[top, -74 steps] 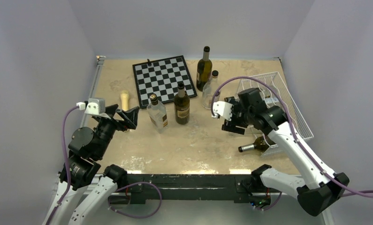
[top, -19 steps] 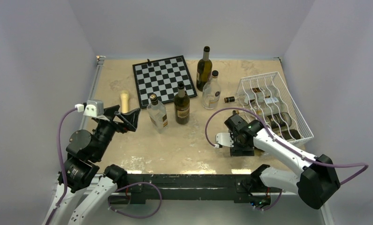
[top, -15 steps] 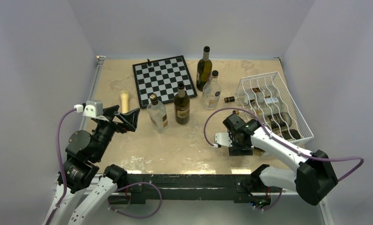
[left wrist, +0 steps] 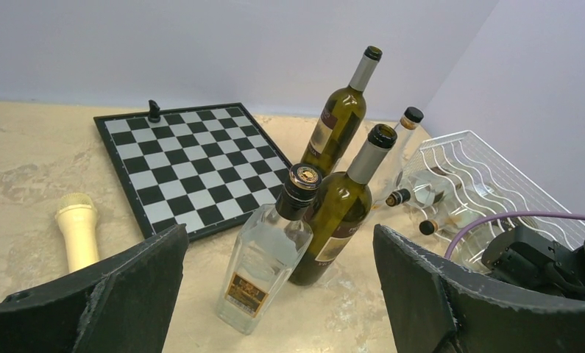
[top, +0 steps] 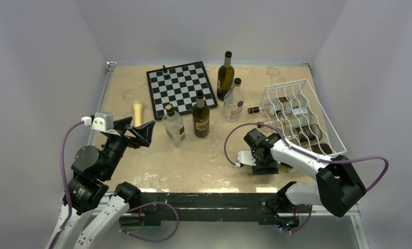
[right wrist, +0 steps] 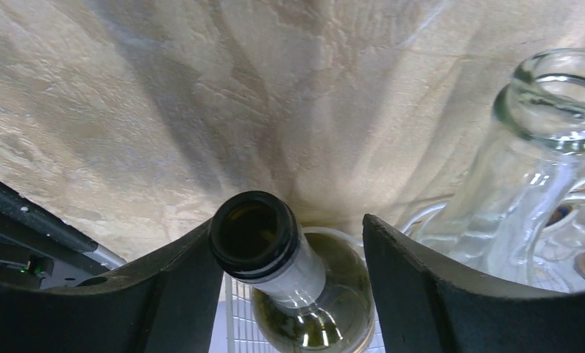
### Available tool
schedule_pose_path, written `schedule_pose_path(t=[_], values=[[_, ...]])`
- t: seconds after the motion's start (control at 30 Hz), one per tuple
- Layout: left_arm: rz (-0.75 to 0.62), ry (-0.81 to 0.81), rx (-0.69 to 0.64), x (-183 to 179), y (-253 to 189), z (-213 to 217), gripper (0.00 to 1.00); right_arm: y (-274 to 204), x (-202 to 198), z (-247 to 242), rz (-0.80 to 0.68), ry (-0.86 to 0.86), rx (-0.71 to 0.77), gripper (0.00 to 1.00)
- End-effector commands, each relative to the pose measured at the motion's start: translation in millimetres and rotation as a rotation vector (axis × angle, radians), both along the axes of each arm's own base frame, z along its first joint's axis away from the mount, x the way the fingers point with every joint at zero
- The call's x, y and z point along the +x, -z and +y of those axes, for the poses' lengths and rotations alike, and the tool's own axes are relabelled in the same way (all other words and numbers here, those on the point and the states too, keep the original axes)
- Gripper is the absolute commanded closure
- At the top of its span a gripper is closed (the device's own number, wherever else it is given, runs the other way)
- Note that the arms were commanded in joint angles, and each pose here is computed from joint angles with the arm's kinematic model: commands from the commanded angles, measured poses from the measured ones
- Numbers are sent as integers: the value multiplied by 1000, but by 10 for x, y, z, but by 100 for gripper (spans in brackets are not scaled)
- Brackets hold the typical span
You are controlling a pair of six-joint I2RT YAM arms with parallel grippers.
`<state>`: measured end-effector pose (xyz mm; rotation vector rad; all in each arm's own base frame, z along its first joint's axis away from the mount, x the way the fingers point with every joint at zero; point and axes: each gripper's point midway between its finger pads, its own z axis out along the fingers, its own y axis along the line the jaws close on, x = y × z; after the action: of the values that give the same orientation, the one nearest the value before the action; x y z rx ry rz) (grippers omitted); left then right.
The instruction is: Take the wine bottle off the wine rack
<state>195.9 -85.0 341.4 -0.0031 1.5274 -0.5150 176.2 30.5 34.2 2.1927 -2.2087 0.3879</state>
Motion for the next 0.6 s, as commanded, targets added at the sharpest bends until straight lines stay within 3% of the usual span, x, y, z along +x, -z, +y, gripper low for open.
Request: schedule_pose_path(t=[0.0, 0.27, 0.57], values=[[-51, -7, -30, -29, -150, 24, 0, 16, 20, -8, -17, 20, 15, 31], [-54, -7, -31, -38, -154, 28, 0, 4, 33, -91, 15, 93, -10, 40], [-58, -3, -33, -48, -165, 25, 0, -169, -11, -73, 43, 114, -6, 73]])
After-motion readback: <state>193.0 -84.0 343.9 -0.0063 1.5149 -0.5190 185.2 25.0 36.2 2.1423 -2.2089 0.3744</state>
